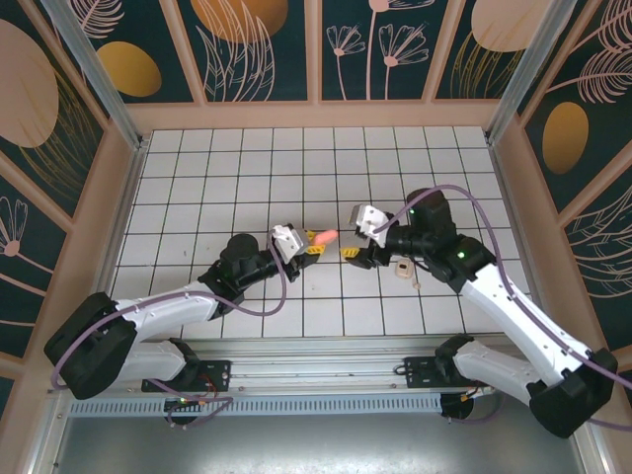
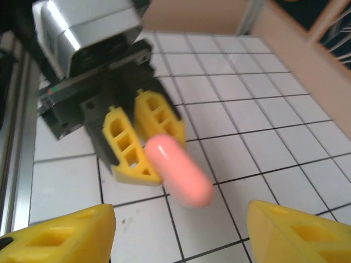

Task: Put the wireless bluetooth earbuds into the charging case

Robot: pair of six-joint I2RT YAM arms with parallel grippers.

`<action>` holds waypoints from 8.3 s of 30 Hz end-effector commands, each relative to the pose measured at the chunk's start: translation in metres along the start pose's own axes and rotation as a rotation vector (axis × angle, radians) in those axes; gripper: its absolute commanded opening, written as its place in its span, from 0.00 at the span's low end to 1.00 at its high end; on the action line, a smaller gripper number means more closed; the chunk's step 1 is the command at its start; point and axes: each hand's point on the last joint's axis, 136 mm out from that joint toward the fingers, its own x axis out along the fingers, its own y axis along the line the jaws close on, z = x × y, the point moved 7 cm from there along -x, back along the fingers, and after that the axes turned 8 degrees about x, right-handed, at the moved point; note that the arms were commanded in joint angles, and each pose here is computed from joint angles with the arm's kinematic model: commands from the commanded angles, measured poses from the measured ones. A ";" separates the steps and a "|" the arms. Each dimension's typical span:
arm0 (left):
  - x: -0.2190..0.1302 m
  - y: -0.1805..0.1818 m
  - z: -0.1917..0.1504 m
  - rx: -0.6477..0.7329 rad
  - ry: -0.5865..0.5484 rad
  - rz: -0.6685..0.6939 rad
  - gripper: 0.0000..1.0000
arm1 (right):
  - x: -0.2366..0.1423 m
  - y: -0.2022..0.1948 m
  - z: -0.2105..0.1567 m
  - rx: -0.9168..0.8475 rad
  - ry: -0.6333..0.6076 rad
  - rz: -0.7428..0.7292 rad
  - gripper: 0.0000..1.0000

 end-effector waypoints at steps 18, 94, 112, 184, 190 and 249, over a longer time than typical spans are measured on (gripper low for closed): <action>0.029 0.039 -0.036 -0.801 0.423 0.016 0.07 | 0.005 -0.041 -0.056 0.915 -0.124 -0.457 0.66; 0.119 0.118 -0.155 -1.279 0.562 0.087 0.24 | 0.033 -0.052 -0.071 0.948 0.055 -0.443 0.67; 0.114 0.120 -0.160 -1.242 0.627 0.133 0.37 | 0.030 -0.052 -0.068 0.945 0.047 -0.445 0.67; 0.013 0.115 -0.106 -0.903 0.670 0.493 0.51 | 0.009 -0.095 -0.231 1.347 0.856 -0.822 0.57; 0.013 0.115 -0.107 -0.904 0.673 0.491 0.51 | 0.013 -0.087 -0.232 1.333 0.889 -0.814 0.54; 0.014 0.098 0.007 -0.964 0.438 0.074 0.46 | -0.009 -0.046 -0.043 0.718 -0.215 -0.482 0.37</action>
